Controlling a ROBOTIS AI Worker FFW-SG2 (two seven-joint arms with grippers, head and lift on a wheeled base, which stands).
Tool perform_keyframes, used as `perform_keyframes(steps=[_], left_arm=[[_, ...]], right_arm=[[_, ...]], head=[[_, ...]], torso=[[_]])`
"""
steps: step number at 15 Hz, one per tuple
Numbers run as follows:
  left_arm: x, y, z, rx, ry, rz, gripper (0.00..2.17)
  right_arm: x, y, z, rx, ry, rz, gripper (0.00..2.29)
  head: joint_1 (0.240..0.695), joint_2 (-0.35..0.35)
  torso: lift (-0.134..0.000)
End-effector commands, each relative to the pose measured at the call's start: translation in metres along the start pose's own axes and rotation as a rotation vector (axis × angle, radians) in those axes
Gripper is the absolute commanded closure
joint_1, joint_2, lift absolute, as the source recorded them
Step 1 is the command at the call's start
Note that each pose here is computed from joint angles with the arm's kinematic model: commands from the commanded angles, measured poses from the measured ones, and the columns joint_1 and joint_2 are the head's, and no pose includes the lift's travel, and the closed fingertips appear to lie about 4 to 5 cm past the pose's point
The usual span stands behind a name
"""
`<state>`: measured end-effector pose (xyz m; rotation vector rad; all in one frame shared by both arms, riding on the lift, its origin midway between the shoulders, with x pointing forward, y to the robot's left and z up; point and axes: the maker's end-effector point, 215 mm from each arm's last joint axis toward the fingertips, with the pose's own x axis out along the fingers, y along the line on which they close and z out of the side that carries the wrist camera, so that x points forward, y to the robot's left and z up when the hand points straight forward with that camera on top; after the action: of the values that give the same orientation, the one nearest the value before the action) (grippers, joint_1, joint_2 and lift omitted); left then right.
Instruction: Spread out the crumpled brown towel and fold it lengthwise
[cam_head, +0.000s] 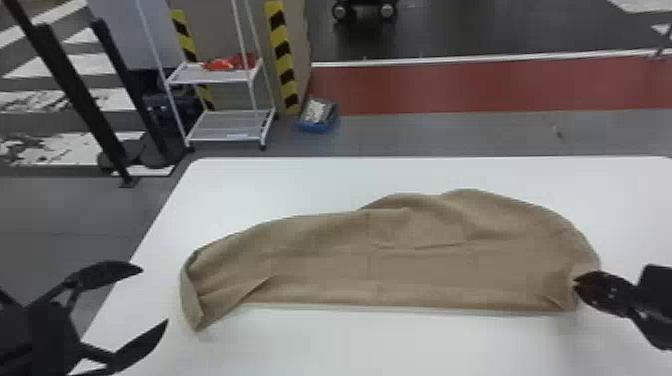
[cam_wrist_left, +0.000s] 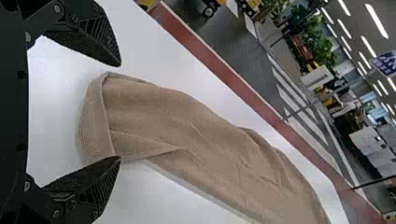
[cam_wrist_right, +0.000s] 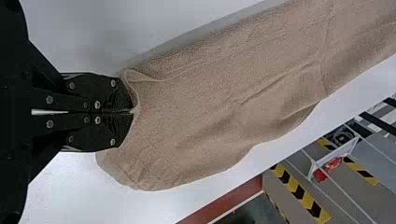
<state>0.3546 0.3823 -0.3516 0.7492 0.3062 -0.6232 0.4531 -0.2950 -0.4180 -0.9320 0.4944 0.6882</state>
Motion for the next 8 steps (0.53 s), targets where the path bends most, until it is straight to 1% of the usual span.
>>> perform_keyframes(steps=[1, 2, 3, 4, 6, 7, 8], left_arm=[[0.008, -0.033, 0.031, 0.088, -0.071, -0.054, 0.21], [0.015, -0.049, 0.043, 0.147, -0.086, -0.082, 0.21], [0.025, -0.062, 0.050, 0.181, -0.085, -0.107, 0.22], [0.031, -0.071, 0.055, 0.205, -0.085, -0.132, 0.28], [0.038, -0.079, 0.066, 0.259, -0.103, -0.159, 0.27], [0.046, -0.083, 0.068, 0.294, -0.090, -0.179, 0.27], [0.054, -0.080, 0.062, 0.295, -0.057, -0.183, 0.28]], right_arm=[[0.004, 0.002, 0.006, 0.002, -0.007, 0.002, 2.25], [0.005, 0.003, 0.008, 0.005, -0.006, 0.001, 2.25], [0.006, 0.004, 0.009, 0.004, -0.007, 0.000, 2.25], [0.007, 0.005, 0.010, 0.007, -0.008, 0.002, 2.25], [0.007, 0.007, 0.014, 0.008, -0.010, 0.003, 2.25], [0.006, 0.007, 0.013, 0.010, -0.006, 0.001, 2.25], [0.006, 0.009, 0.015, 0.010, -0.011, 0.002, 2.25]], head=[[0.695, 0.124], [0.695, 0.124], [0.695, 0.092], [0.695, 0.073], [0.695, 0.034], [0.695, 0.010], [0.695, 0.003]], torso=[[-0.123], [-0.123], [-0.123], [-0.123], [-0.123], [-0.123], [-0.123]])
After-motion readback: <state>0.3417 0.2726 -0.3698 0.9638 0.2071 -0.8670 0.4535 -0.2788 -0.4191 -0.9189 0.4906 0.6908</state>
